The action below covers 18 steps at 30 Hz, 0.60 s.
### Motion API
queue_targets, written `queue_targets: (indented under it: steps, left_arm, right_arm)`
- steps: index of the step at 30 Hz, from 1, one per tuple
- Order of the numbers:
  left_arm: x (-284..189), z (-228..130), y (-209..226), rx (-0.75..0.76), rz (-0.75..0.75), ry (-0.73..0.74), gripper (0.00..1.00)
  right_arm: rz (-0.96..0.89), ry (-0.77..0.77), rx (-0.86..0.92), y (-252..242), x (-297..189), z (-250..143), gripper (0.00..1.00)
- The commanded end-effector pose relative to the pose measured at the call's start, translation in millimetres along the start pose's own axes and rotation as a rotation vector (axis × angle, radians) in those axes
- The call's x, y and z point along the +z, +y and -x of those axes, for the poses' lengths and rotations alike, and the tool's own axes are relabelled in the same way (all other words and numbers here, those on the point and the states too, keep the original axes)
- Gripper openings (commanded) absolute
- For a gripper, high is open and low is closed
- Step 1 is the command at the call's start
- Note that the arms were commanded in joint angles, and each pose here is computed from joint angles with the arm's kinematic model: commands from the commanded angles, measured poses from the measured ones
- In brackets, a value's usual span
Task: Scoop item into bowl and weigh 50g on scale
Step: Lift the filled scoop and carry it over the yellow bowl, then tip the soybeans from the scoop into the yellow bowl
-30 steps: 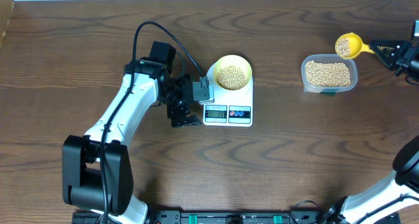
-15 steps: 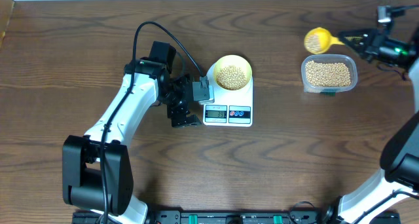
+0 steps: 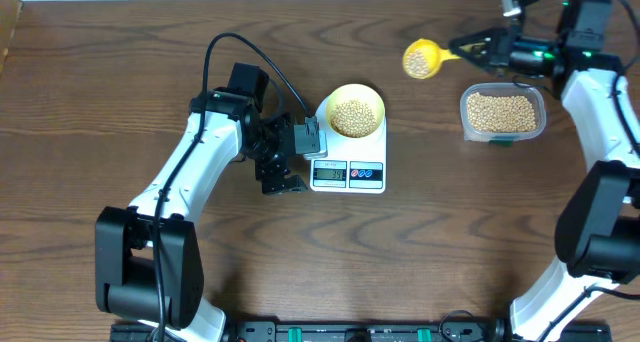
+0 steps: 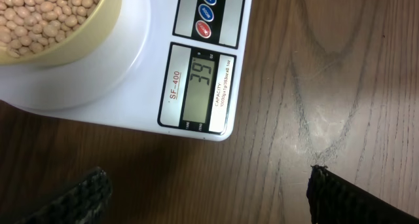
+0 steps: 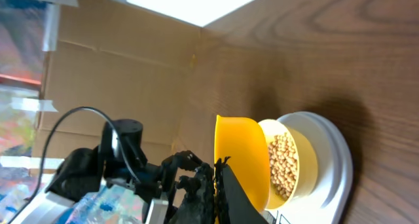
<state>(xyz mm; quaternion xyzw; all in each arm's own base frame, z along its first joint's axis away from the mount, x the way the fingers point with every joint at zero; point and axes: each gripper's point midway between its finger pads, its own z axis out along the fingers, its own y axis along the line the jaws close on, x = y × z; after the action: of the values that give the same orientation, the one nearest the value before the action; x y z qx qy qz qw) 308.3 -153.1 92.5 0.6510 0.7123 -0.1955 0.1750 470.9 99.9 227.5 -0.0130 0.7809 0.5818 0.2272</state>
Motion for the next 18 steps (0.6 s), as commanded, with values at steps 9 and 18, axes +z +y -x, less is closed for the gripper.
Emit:
queue_targets:
  steps: [9,18]
  left_arm:
    - [1,0,-2,-0.001,-0.014,-0.012,0.98]
    - [2,0,-2,-0.001,-0.015,-0.012,0.97]
  right_arm:
    - [-0.127,0.057,-0.048,-4,64,-21,0.01]
    - [-0.099,0.118,-0.336,12,97,-38,0.01]
